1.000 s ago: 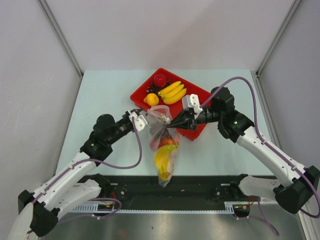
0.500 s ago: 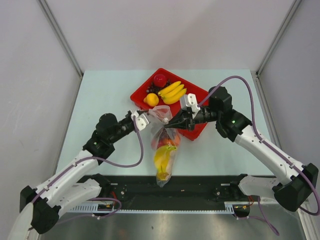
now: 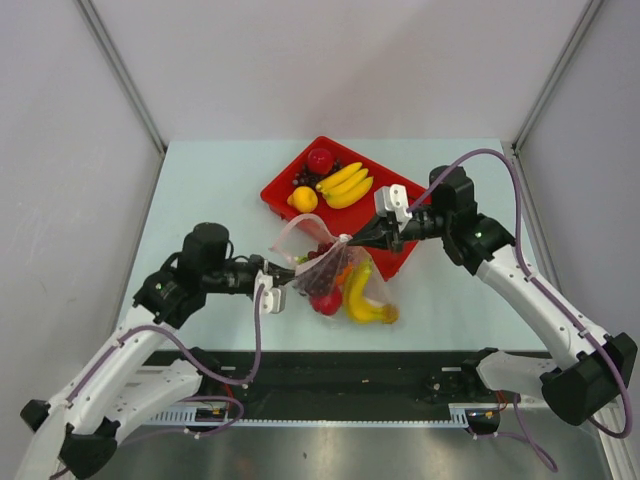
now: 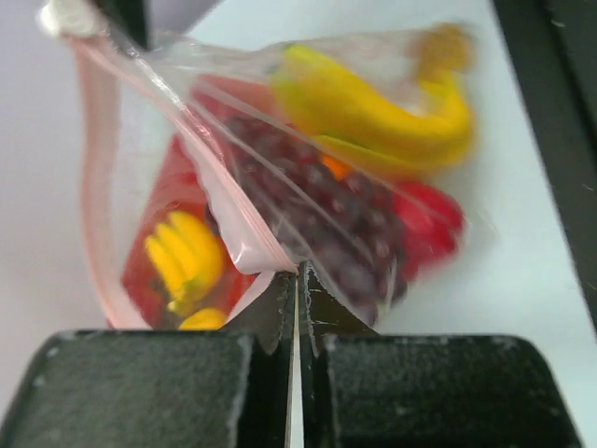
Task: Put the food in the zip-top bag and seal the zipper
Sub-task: Zip the zipper food storage bag at the center of the board.
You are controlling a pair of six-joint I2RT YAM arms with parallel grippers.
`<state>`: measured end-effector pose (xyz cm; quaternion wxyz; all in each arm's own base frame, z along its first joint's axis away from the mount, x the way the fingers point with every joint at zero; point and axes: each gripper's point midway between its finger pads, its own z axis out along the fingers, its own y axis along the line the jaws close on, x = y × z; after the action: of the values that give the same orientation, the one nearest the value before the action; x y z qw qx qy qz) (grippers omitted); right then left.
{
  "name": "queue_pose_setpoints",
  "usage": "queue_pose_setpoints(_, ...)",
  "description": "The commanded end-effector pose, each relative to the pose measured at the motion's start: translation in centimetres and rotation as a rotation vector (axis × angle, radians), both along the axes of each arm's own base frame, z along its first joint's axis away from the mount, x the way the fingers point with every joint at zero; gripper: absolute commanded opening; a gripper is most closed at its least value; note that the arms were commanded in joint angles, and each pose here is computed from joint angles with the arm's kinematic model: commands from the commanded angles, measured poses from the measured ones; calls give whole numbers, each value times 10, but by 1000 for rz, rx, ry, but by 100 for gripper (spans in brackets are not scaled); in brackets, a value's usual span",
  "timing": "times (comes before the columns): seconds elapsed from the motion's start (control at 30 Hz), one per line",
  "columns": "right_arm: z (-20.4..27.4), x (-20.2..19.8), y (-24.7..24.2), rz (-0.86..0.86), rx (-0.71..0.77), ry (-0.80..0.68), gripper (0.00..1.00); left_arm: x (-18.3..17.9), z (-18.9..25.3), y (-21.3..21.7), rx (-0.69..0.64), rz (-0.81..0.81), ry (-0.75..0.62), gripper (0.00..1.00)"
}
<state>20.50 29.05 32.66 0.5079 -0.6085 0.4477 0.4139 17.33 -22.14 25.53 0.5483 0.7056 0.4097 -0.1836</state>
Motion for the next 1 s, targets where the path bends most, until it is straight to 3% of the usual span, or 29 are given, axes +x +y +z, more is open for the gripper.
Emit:
queue_pose_setpoints(0.0, 37, 3, -11, 21, 55, -215, 0, -47, -28, 17, 212, -210, 155, 0)
queue_pose_setpoints(0.07, 33, 2, -15, 24, 41, -207, 0, -62, -41, 33, 324, -233, 239, 0)
queue_pose_setpoints(0.2, 34, -3, -16, 42, 45, -221, 0, -65, -19, 30, 307, -250, 255, 2)
queue_pose_setpoints(0.23, 35, -5, -15, 51, 49, -221, 0, -66, -12, 29, 285, -244, 250, 9)
queue_pose_setpoints(0.27, 37, -4, -14, 54, 56, -229, 0, -57, 1, 21, 226, -188, 266, 26)
queue_pose_setpoints(0.3, 39, -5, -14, 57, 62, -231, 0, -51, 11, 16, 182, -150, 269, 34)
queue_pose_setpoints(0.37, 43, -7, -12, 66, 76, -231, 0, -33, 41, 2, 60, -68, 259, 44)
queue_pose_setpoints(0.43, 46, -10, -10, 75, 84, -234, 0, -18, 69, -10, -39, -45, 216, 48)
queue_pose_setpoints(0.47, 47, -12, -9, 79, 87, -228, 0, -17, 79, -14, -83, -17, 273, 50)
queue_pose_setpoints(0.63, 53, -21, -8, 91, 100, -220, 0, 10, 113, -39, -227, 55, 288, 55)
queue_pose_setpoints(0.73, 57, -22, -6, 93, 109, -221, 0, 16, 121, -57, -274, 72, 369, 57)
queue_pose_setpoints(0.97, 59, -21, -3, 86, 118, -201, 0, 20, 128, -86, -315, 41, 438, 57)
